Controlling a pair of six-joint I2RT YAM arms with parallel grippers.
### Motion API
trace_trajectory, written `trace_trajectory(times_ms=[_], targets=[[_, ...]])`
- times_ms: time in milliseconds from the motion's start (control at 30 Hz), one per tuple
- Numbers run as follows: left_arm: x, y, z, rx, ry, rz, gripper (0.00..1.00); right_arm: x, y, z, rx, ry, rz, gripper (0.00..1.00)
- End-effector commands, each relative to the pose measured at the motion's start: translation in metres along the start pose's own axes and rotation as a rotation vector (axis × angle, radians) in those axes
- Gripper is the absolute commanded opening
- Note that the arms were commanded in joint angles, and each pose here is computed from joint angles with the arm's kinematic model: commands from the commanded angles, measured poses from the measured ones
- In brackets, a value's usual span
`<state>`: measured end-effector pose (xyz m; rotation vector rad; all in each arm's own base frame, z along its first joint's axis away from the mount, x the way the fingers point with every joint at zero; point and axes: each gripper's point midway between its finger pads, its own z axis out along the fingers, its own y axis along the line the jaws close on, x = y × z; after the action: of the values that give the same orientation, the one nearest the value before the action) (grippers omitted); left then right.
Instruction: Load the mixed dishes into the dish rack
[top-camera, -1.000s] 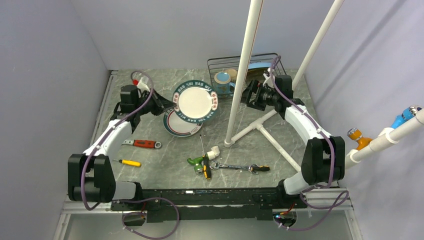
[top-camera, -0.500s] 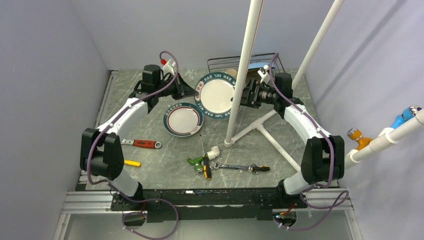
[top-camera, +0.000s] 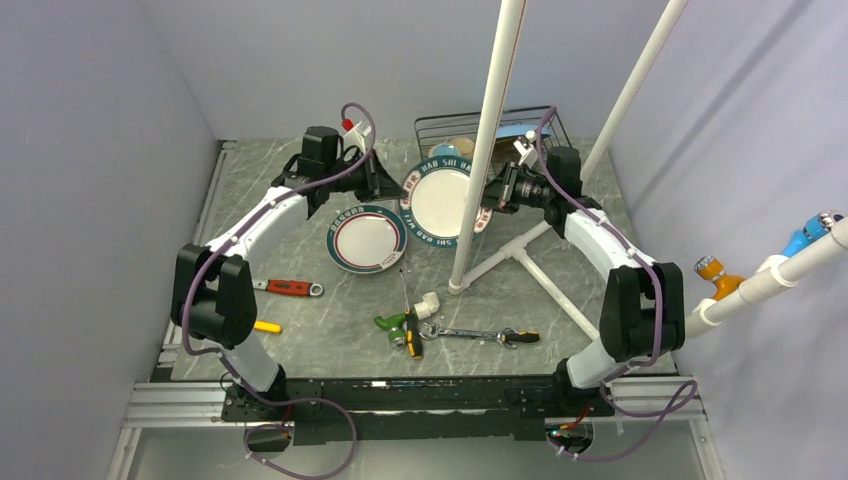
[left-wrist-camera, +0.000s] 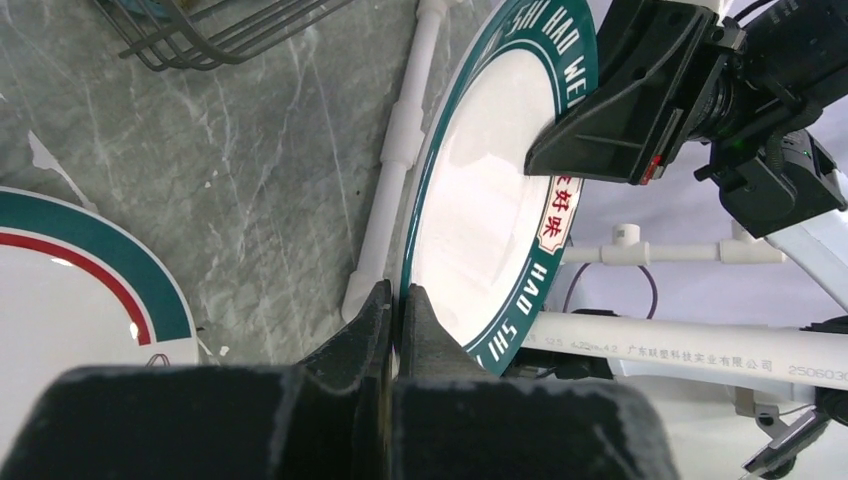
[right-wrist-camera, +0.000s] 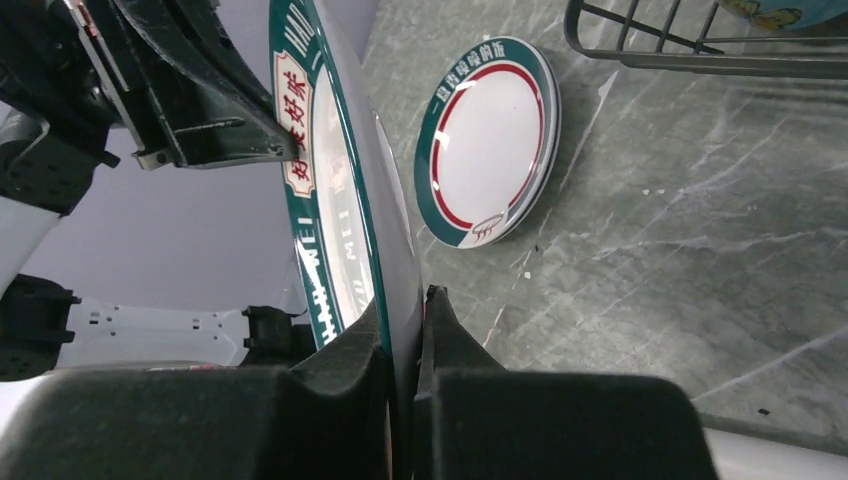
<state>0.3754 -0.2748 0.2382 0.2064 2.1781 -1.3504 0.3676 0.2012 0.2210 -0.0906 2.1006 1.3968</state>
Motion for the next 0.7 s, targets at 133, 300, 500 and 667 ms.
trace_trajectory(times_ms=[133,300,500,667], targets=[[-0.002,-0.015,-0.011,0.003,0.028,0.103,0.28,-0.025,0.003,0.002,0.094,-0.054,-0.137,0.0],[-0.008,-0.001,-0.034,-0.013,-0.031,0.095,0.52,-0.049,-0.01,-0.009,0.268,-0.081,-0.22,0.0],[-0.019,0.003,-0.052,-0.102,-0.058,0.179,0.78,-0.083,-0.015,-0.032,0.458,-0.156,-0.321,0.0],[-0.023,0.004,-0.059,-0.149,-0.074,0.221,0.79,-0.113,-0.016,-0.056,0.611,-0.255,-0.41,0.0]])
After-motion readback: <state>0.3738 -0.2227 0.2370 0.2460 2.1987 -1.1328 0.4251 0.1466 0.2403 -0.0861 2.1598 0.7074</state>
